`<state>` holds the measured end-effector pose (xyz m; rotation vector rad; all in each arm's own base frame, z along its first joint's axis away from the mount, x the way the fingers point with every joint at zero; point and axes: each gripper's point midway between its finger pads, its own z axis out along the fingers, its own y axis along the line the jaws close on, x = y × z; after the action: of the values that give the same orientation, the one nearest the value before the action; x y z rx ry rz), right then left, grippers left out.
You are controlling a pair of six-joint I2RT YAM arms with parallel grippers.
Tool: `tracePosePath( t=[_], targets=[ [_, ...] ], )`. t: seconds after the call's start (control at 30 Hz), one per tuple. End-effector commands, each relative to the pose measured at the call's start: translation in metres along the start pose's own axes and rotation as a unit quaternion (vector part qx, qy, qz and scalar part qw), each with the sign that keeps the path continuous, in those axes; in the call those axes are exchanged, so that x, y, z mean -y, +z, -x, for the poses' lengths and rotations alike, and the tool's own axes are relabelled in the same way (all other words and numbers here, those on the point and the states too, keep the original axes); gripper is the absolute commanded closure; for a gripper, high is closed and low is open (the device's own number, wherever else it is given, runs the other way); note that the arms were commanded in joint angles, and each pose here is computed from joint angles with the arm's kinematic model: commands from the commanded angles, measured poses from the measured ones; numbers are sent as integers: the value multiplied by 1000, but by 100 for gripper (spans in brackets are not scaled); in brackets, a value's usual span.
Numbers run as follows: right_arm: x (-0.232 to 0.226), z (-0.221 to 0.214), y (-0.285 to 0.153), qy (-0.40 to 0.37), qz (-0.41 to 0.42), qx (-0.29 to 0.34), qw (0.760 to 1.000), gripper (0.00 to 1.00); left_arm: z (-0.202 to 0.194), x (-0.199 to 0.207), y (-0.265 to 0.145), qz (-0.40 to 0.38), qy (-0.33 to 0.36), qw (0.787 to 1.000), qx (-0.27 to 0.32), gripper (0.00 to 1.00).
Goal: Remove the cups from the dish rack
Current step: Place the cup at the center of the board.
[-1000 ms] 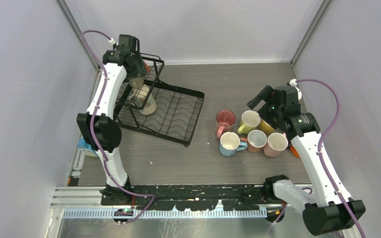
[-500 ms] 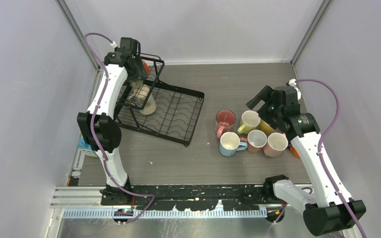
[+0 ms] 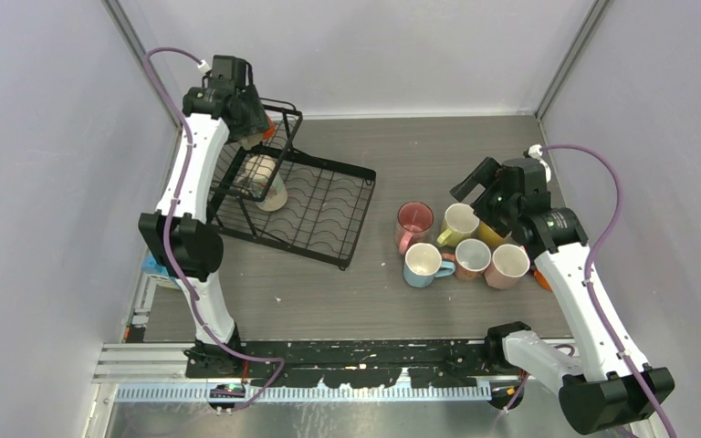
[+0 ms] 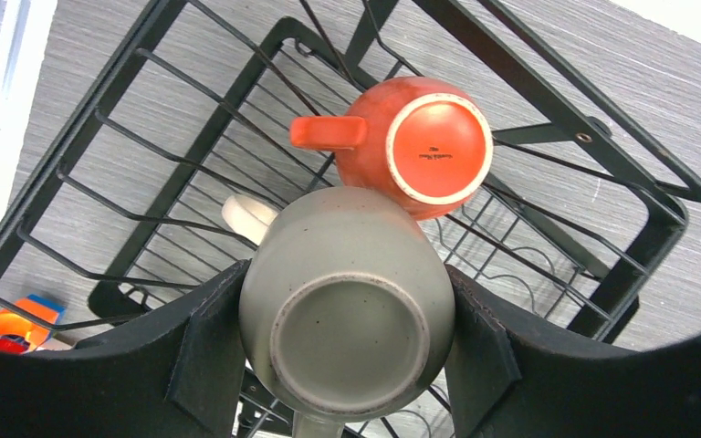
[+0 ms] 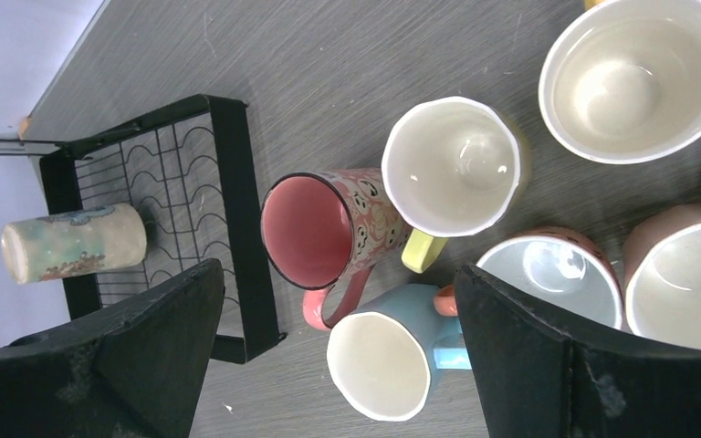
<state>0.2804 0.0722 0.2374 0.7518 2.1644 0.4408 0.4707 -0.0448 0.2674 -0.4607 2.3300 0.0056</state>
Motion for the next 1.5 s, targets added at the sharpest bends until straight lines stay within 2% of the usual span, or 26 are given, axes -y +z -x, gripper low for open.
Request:
tracePosePath(
  t=[0.0, 0.37, 0.63, 0.9, 1.13, 1.23, 1.33, 1.47],
  targets=[
    [-31, 17, -15, -4, 61, 28, 998, 0, 36, 13, -56, -62, -20, 996, 60, 100],
    [-86, 22, -39, -8, 178, 28, 984, 0, 44, 42, -110, -166, -66, 982, 67, 100],
    [-126, 21, -60, -5, 260, 29, 965, 0, 34, 84, -166, -279, -94, 953, 63, 100],
    [-165, 9, -74, -6, 329, 22, 944, 0, 3, 139, -202, -388, -156, 908, 11, 100],
    [-198, 8, -84, -5, 388, 30, 921, 0, -31, 184, -217, -460, -217, 859, -64, 100],
    [-213, 5, -87, -5, 413, 31, 910, 2, -40, 199, -221, -490, -252, 829, -93, 100],
    [-225, 1, -87, -10, 425, 29, 905, 5, -48, 209, -220, -505, -279, 808, -123, 100],
    [-238, -6, -87, -15, 453, 23, 891, 15, -55, 217, -223, -520, -298, 788, -144, 100]
  ],
)
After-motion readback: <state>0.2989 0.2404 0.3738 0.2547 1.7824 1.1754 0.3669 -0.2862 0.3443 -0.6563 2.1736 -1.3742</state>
